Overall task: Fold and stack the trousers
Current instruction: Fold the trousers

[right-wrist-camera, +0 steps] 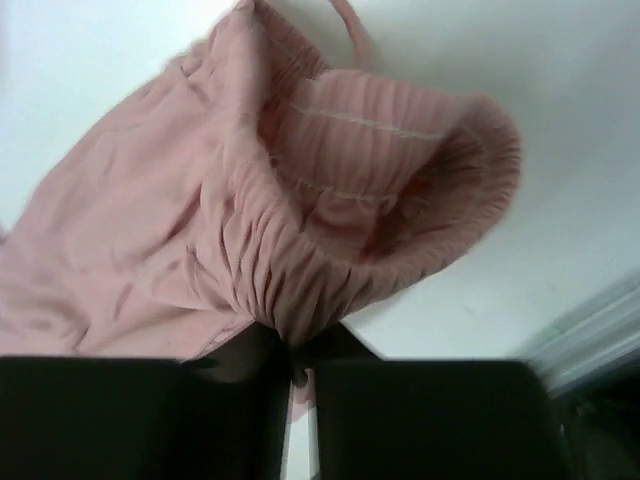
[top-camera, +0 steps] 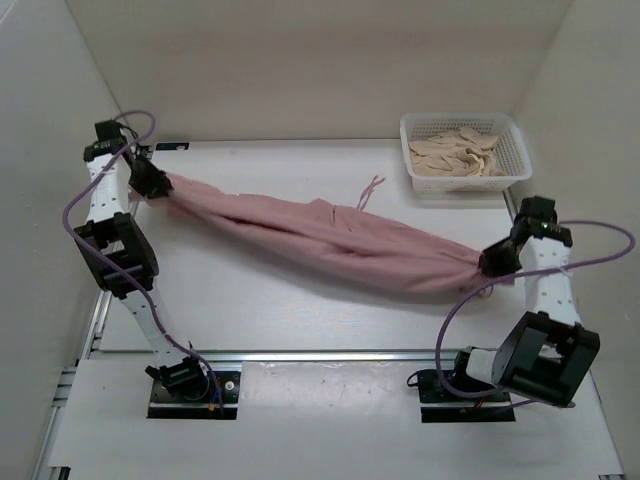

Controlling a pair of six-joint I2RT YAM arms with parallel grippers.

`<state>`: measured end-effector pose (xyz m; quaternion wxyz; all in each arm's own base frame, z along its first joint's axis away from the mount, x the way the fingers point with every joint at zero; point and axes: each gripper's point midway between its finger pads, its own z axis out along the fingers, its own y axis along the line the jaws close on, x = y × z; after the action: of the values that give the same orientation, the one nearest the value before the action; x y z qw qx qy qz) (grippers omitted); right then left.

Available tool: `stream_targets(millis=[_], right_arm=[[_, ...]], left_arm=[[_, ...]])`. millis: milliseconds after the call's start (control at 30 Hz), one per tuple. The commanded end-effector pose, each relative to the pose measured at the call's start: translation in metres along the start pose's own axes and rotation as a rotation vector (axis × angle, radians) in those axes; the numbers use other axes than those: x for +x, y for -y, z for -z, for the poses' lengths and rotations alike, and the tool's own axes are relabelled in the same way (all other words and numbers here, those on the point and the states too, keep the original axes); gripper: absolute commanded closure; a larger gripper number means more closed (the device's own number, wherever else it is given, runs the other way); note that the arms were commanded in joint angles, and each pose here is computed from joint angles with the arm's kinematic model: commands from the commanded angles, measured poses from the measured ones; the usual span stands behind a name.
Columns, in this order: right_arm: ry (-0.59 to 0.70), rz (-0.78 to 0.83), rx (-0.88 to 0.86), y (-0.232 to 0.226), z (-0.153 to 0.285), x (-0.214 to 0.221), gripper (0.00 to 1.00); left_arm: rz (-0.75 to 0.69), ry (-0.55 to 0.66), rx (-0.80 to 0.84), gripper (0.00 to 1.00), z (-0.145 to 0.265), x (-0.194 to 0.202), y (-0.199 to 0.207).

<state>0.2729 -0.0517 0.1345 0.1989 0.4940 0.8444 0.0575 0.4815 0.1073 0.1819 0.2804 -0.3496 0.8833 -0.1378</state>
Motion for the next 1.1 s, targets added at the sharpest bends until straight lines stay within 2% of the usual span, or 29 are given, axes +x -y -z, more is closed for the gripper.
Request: stream_targets(millis=[0, 33, 67, 100, 200, 267, 333, 400, 433, 500, 533, 567, 633, 667, 767, 800, 867, 933, 1000, 1067], right_arm=[[0.047, -0.027, 0.106, 0.053, 0.003, 0.017, 0.79], [0.041, -0.027, 0.111, 0.059, 0.004, 0.023, 0.67], [0.064, -0.028, 0.091, 0.061, 0.012, 0.027, 0.5], [0.078, -0.028, 0.095, 0.065, 0.017, 0.028, 0.27], [0.169, -0.017, 0.095, 0.064, 0.044, 0.011, 0.26], [0.208, -0.011, 0.078, 0.059, 0.06, 0.002, 0.26], [0.242, 0.0, 0.049, 0.05, 0.079, -0.007, 0.29], [0.26, 0.01, 0.036, 0.048, 0.092, -0.009, 0.33], [0.27, 0.009, 0.027, 0.048, 0.095, -0.009, 0.37], [0.266, 0.026, 0.025, 0.049, 0.094, -0.005, 0.44], [0.264, 0.041, 0.015, 0.049, 0.093, -0.003, 0.6], [0.252, 0.067, -0.005, 0.045, 0.089, -0.001, 0.73], [0.187, 0.162, -0.134, 0.021, 0.079, 0.013, 0.96], [0.147, 0.205, -0.194, 0.009, 0.075, 0.021, 0.98], [-0.007, 0.361, -0.274, -0.021, 0.057, 0.06, 1.0], [-0.025, 0.389, -0.223, -0.021, 0.043, 0.066, 1.0], [-0.064, 0.433, -0.176, -0.022, 0.028, 0.092, 1.0], [-0.144, 0.376, -0.112, -0.008, -0.002, 0.114, 1.0], [-0.222, 0.333, -0.07, 0.004, -0.025, 0.132, 1.0], [-0.275, 0.277, -0.016, 0.018, -0.046, 0.147, 1.0]], left_arm=[[0.012, 0.0, -0.152, 0.61, -0.002, 0.016, -0.051], [0.034, -0.051, -0.183, 0.51, -0.009, 0.034, -0.068], [0.032, -0.045, -0.18, 0.26, -0.002, 0.037, -0.067], [0.031, -0.037, -0.194, 0.14, 0.002, 0.038, -0.069], [0.018, 0.031, -0.184, 0.11, 0.026, 0.027, -0.061], [0.022, 0.057, -0.19, 0.17, 0.041, 0.022, -0.061], [0.017, 0.077, -0.186, 0.29, 0.053, 0.018, -0.06], [0.002, 0.088, -0.181, 0.35, 0.058, 0.017, -0.058], [-0.007, 0.087, -0.182, 0.46, 0.058, 0.017, -0.059], [-0.001, 0.053, -0.187, 0.5, 0.054, 0.026, -0.063], [-0.001, 0.053, -0.187, 0.55, 0.054, 0.026, -0.063], [-0.005, 0.026, -0.199, 0.68, 0.049, 0.035, -0.069], [-0.003, 0.017, -0.203, 0.86, 0.044, 0.039, -0.072], [-0.009, 0.008, -0.202, 0.9, 0.04, 0.043, -0.071], [-0.022, -0.043, -0.212, 0.9, 0.027, 0.059, -0.071], [-0.02, -0.053, -0.216, 0.89, 0.026, 0.062, -0.073], [-0.039, -0.086, -0.217, 0.79, 0.013, 0.076, -0.071], [-0.045, -0.128, -0.217, 0.76, -0.007, 0.089, -0.074], [-0.024, -0.224, -0.218, 0.8, -0.031, 0.11, -0.083], [-0.015, -0.261, -0.233, 0.9, -0.043, 0.121, -0.088]])
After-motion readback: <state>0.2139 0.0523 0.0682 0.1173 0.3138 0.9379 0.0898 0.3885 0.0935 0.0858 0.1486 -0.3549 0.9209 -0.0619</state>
